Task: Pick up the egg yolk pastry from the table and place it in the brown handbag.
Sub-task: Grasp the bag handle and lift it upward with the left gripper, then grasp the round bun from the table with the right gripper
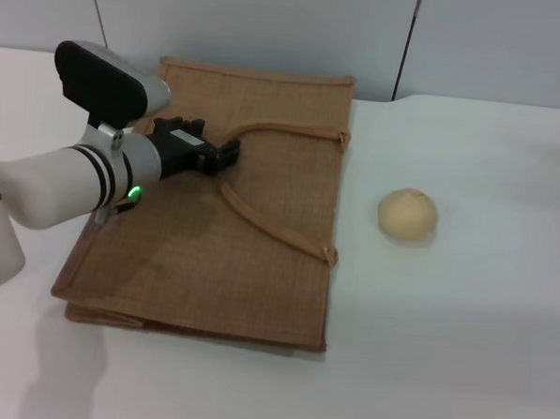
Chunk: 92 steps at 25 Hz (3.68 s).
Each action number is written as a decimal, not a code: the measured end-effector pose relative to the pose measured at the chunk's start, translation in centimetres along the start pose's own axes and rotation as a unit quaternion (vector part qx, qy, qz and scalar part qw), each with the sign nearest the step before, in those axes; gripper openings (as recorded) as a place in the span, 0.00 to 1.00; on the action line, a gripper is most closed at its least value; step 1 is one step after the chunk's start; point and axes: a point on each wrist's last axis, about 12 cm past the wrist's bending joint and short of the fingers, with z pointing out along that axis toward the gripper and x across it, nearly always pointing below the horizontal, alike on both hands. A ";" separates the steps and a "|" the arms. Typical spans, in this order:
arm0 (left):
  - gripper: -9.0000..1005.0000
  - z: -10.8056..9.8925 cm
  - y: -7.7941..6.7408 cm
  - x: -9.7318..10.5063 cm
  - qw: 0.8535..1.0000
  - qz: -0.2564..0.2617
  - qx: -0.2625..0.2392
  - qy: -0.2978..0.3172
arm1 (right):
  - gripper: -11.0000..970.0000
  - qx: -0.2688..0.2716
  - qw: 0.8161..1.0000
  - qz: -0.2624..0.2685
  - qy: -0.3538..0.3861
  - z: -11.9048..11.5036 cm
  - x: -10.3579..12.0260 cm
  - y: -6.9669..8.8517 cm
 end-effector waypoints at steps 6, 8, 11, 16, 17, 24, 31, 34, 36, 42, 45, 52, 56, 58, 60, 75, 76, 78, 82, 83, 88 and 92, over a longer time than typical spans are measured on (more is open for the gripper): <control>0.67 0.1 0.2 0.0 1.000 -0.006 -0.009 0.006 | 0.88 0.000 1.000 0.000 -0.001 0.1 -0.1 0.0; 0.65 0.2 0.2 -0.1 1.000 -0.005 -0.011 0.007 | 0.88 -0.001 1.000 0.000 -0.002 0.1 -0.1 0.1; 0.61 0.3 0.2 -0.2 1.000 -0.001 -0.014 0.012 | 0.88 -0.003 1.000 0.000 -0.003 0.2 -0.3 0.2; 0.52 0.4 0.2 -0.4 1.000 0.004 -0.014 0.013 | 0.88 -0.004 1.000 0.000 -0.003 0.3 -0.3 0.3; 0.50 0.4 0.1 -0.5 1.000 0.004 -0.014 0.012 | 0.88 -0.004 1.000 0.000 -0.003 0.3 -0.3 0.3; 0.39 0.5 0.1 -0.6 1.000 0.002 -0.017 0.013 | 0.88 -0.004 1.000 0.000 -0.003 0.3 -0.4 0.4; 0.33 0.8 0.2 -1.0 0.999 -0.003 -0.033 0.022 | 0.88 -0.004 1.000 0.000 -0.003 0.3 -0.4 0.4; 0.27 1.0 0.0 -1.3 0.999 -0.007 -0.036 0.025 | 0.88 -0.005 1.000 0.000 -0.004 0.3 -0.4 0.4; 0.22 1.1 0.0 -1.4 0.999 -0.008 -0.037 0.026 | 0.88 -0.005 1.000 0.000 -0.004 0.4 -0.4 0.4; 0.13 1.5 -0.2 -1.9 0.998 0.005 -0.050 0.039 | 0.88 -0.005 1.000 0.000 -0.005 0.4 -0.5 0.4; 0.12 1.8 -0.8 -2.7 0.999 0.007 -0.039 0.028 | 0.88 -0.005 1.000 0.000 -0.004 0.4 -0.5 0.4; 0.12 2.0 -2.3 -5.2 1.000 0.008 -0.010 -0.013 | 0.88 -0.002 1.000 -0.005 0.011 0.2 0.1 0.1; 0.12 1.5 -3.3 -6.1 0.999 0.010 0.003 -0.036 | 0.88 -0.004 1.000 -0.007 0.015 0.0 0.3 0.2; 0.12 0.9 -3.6 -6.7 0.999 0.014 0.003 -0.048 | 0.88 -0.007 1.000 -0.009 0.016 0.0 0.4 0.3; 0.12 -0.2 -3.9 -7.5 0.998 0.020 -0.006 -0.063 | 0.88 -0.014 1.000 -0.015 0.018 0.0 0.5 0.5; 0.12 -6.5 -6.1 -11.4 0.992 0.051 -0.034 -0.114 | 0.88 -0.122 0.991 0.007 0.050 -0.1 0.9 3.5; 0.12 -6.8 -6.2 -11.6 0.991 0.054 -0.036 -0.113 | 0.88 -0.128 0.991 0.007 0.051 -0.1 0.9 3.7; 0.12 -7.5 -6.5 -12.2 0.992 0.062 -0.038 -0.108 | 0.88 -0.144 0.988 0.008 0.049 -0.2 0.9 4.1; 0.12 -8.4 -7.0 -13.1 0.991 0.083 -0.049 -0.093 | 0.88 -0.190 0.981 0.019 0.038 -0.4 0.4 5.4; 0.12 -8.9 -7.3 -13.6 0.989 0.100 -0.069 -0.080 | 0.88 -0.202 0.978 0.019 0.037 -0.4 0.2 5.7; 0.12 -9.5 -7.8 -14.3 0.988 0.107 -0.083 -0.079 | 0.88 -0.254 0.966 0.010 0.036 -0.7 0.0 7.1; 0.12 -9.7 -7.7 -14.3 0.987 0.108 -0.091 -0.079 | 0.88 -0.291 0.956 0.021 0.027 -1.4 -0.3 6.9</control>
